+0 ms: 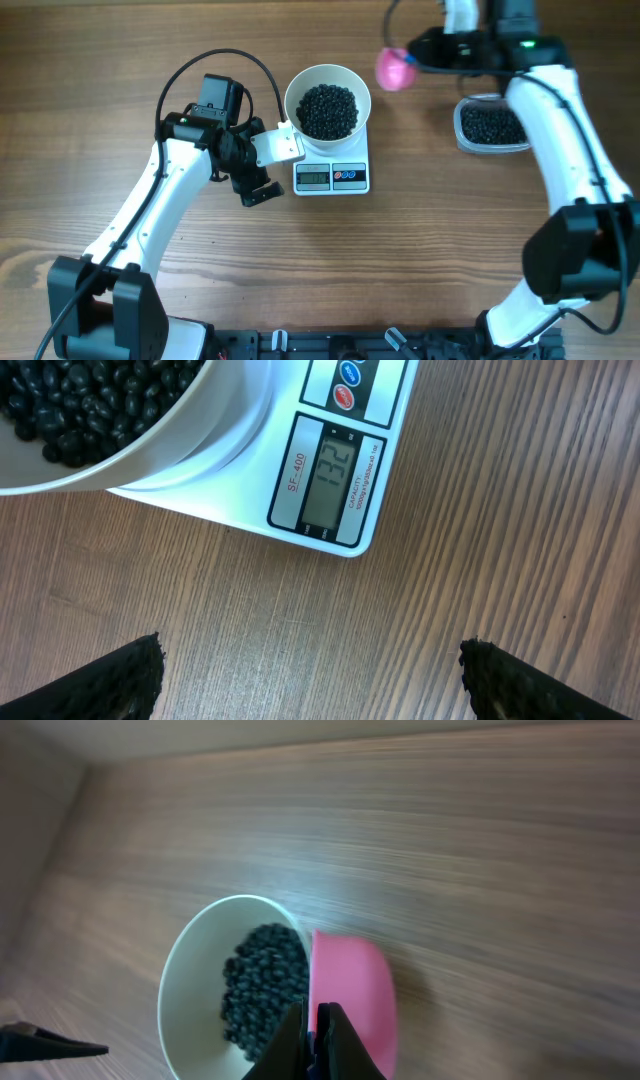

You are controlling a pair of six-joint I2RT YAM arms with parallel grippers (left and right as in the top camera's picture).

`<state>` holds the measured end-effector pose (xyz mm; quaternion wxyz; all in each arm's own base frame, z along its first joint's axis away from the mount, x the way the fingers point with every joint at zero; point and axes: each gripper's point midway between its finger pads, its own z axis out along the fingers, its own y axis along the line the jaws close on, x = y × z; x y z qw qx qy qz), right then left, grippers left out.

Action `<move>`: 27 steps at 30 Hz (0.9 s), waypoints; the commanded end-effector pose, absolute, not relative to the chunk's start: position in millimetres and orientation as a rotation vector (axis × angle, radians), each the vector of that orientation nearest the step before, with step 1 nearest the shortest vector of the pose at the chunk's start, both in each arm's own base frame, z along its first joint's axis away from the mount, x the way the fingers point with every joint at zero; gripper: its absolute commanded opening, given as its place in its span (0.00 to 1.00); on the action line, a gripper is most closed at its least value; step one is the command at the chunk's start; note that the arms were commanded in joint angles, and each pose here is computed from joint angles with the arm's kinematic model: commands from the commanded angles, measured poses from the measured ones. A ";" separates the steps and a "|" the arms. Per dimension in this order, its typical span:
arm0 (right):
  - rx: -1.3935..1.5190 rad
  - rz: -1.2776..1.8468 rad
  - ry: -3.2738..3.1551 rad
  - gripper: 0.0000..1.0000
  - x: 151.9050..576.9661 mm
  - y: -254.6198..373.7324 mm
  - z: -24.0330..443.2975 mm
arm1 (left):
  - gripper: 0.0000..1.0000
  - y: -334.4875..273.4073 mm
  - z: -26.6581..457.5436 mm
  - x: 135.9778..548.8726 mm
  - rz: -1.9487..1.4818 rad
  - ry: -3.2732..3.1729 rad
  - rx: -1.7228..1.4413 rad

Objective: Scoop item into bowl and weigh 150g on scale
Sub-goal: 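Move the empty scoop back over the bean tub, then dip the pink scoop into the bean tub and scoop beans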

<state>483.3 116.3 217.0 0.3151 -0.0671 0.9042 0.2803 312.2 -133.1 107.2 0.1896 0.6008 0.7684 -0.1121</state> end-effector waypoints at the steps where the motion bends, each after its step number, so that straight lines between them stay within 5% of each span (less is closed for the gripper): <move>1: -0.050 0.788 2.323 0.04 470.7 64.0 258.3 | 1.00 -137.2 111.7 313.0 -0.319 2.122 1.709; 16: 0.128 0.068 2.807 0.04 393.3 -86.6 163.7 | 1.00 -137.2 111.7 313.0 -0.319 2.122 1.709; 27: 0.256 0.231 2.662 0.04 421.0 -73.1 109.5 | 1.00 -137.2 111.7 313.0 -0.319 2.122 1.709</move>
